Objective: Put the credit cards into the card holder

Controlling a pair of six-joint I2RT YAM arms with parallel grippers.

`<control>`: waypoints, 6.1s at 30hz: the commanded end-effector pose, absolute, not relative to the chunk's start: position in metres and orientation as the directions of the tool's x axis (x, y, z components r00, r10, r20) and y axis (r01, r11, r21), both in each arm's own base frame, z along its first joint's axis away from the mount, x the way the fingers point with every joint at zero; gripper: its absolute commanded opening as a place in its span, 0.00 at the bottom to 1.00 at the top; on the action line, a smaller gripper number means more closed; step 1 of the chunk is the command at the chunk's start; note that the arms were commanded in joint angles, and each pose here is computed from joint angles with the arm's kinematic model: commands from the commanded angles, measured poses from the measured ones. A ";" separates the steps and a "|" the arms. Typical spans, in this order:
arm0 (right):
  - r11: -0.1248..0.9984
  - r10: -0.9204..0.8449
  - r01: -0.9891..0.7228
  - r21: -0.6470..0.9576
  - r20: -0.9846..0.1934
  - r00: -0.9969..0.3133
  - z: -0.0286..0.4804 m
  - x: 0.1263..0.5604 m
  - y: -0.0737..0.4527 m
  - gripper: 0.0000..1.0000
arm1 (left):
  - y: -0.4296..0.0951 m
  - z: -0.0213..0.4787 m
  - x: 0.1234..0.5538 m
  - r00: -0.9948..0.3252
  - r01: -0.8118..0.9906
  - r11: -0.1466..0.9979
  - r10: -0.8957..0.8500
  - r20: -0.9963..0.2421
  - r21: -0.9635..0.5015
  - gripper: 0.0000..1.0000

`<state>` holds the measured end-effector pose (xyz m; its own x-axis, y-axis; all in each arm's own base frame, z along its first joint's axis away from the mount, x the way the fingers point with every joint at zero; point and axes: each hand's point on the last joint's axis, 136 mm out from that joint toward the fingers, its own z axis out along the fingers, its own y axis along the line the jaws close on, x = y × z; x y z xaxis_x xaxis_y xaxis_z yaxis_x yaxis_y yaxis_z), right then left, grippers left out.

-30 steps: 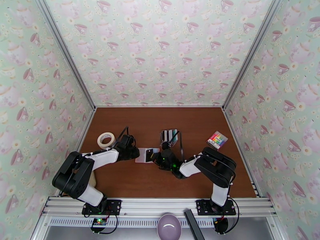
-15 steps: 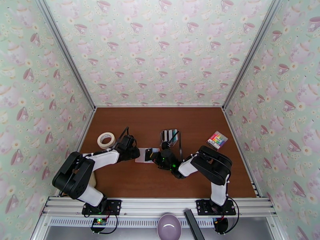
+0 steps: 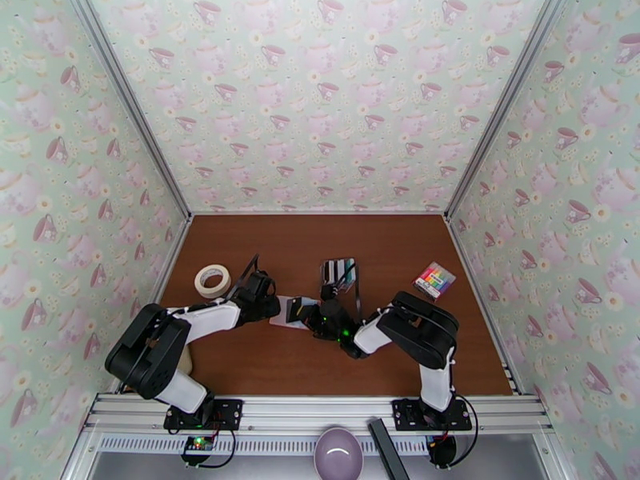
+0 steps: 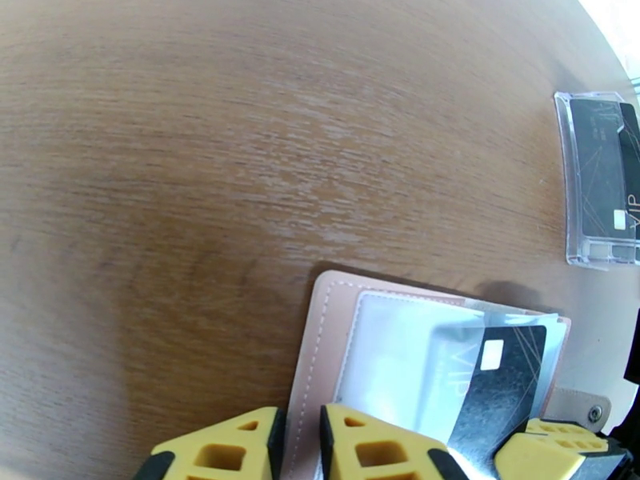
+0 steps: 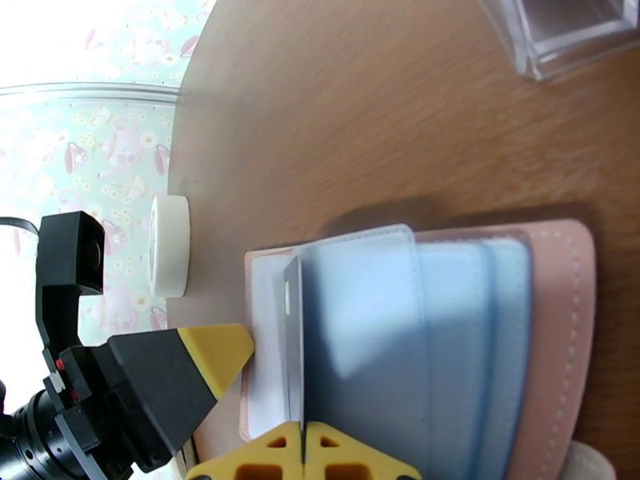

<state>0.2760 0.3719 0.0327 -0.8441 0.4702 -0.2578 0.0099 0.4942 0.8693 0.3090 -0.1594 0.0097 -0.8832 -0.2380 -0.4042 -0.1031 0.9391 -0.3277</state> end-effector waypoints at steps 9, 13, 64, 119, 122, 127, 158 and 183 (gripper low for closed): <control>0.663 0.371 0.086 0.744 -0.226 -0.901 -0.006 0.256 0.372 0.09 | -0.155 -0.051 0.251 -0.958 -0.154 0.952 -0.210 -0.194 -0.264 0.16; 0.747 0.309 0.078 0.661 -0.241 -0.920 -0.012 0.253 0.367 0.25 | -0.157 -0.051 0.251 -0.957 -0.162 0.948 -0.219 -0.192 -0.274 0.16; 0.947 -0.019 -0.144 0.286 -0.398 -0.917 0.032 0.285 0.361 0.38 | -0.179 -0.042 0.217 -0.921 -0.251 0.864 -0.351 -0.166 -0.437 0.17; 0.914 -0.027 -0.197 0.356 -0.431 -0.902 0.064 0.281 0.383 0.41 | -0.177 -0.027 0.228 -0.916 -0.236 0.863 -0.351 -0.196 -0.447 0.22; 0.907 -0.028 -0.210 0.364 -0.447 -0.894 0.074 0.282 0.382 0.42 | -0.173 -0.008 0.237 -0.908 -0.217 0.872 -0.345 -0.237 -0.439 0.23; 0.904 -0.023 -0.217 0.368 -0.464 -0.886 0.084 0.285 0.376 0.43 | -0.169 0.028 0.251 -0.892 -0.179 0.888 -0.328 -0.310 -0.423 0.23; 0.934 -0.038 -0.178 0.310 -0.408 -0.912 0.045 0.324 0.321 0.37 | -0.230 0.032 0.266 -0.913 -0.008 0.858 -0.217 -0.347 -0.514 0.24; 0.911 -0.051 -0.179 0.373 -0.328 -0.943 0.021 0.313 0.336 0.35 | -0.218 0.010 0.265 -0.918 -0.049 0.879 -0.227 -0.326 -0.474 0.31</control>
<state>0.3222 0.3289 0.0312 -0.9280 -0.0451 -0.3698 -0.1815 0.9216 0.3430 0.2694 -0.2318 0.0239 -0.9110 -0.2367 -0.3377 -0.0267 0.8510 -0.5245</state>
